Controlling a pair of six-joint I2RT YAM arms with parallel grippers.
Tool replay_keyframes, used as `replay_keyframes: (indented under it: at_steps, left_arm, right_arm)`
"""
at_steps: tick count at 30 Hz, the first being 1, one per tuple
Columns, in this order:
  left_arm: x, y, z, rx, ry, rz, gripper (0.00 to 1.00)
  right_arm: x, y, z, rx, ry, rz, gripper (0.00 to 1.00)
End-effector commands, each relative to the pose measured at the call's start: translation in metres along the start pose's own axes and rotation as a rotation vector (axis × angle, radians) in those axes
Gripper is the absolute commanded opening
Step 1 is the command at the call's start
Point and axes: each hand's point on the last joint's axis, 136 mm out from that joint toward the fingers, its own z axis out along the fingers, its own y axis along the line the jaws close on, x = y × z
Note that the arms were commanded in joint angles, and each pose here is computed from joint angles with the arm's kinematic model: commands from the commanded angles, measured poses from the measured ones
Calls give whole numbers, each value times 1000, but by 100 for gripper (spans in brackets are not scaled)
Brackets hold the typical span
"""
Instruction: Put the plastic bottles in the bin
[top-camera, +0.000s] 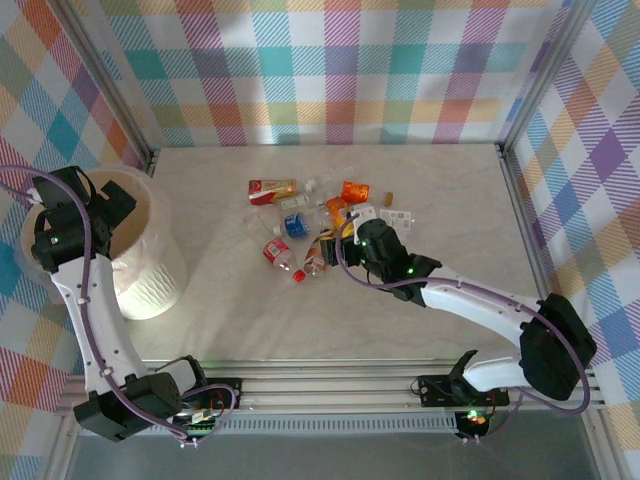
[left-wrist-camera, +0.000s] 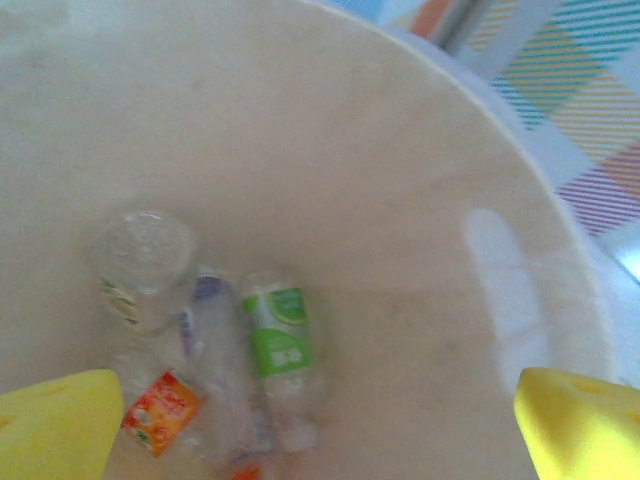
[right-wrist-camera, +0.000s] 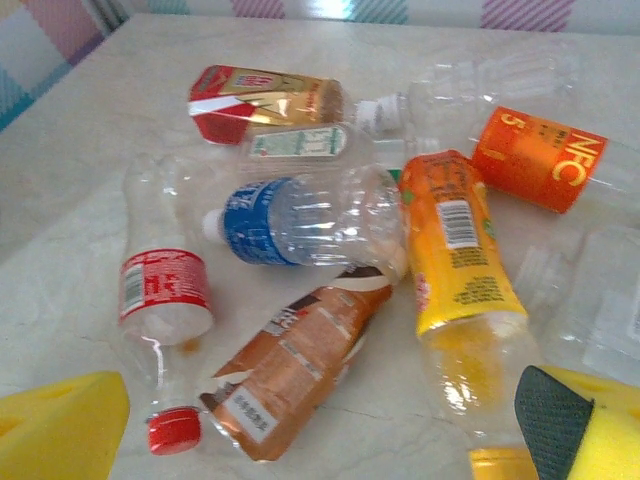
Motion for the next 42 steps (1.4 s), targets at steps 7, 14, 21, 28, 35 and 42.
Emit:
replay_keyframes:
  at_steps: [7, 14, 21, 28, 35, 42]
  left_arm:
    - [11, -90, -74, 608, 22, 33, 100]
    - [28, -143, -104, 894, 90, 55, 100]
    - [69, -182, -108, 953, 169, 161, 100]
    - [100, -199, -109, 1018, 264, 221, 100]
    - [127, -202, -112, 1072, 335, 256, 100]
    - [138, -202, -108, 1047, 357, 250, 100]
  right_arm:
    - [-10, -69, 6, 127, 118, 90, 100]
    - [8, -127, 26, 212, 270, 246, 100]
    - [9, -167, 40, 265, 316, 289, 100]
    - [11, -168, 72, 37, 382, 131, 99]
    - [6, -192, 99, 30, 405, -90, 100]
    - [27, -197, 106, -87, 538, -120, 100]
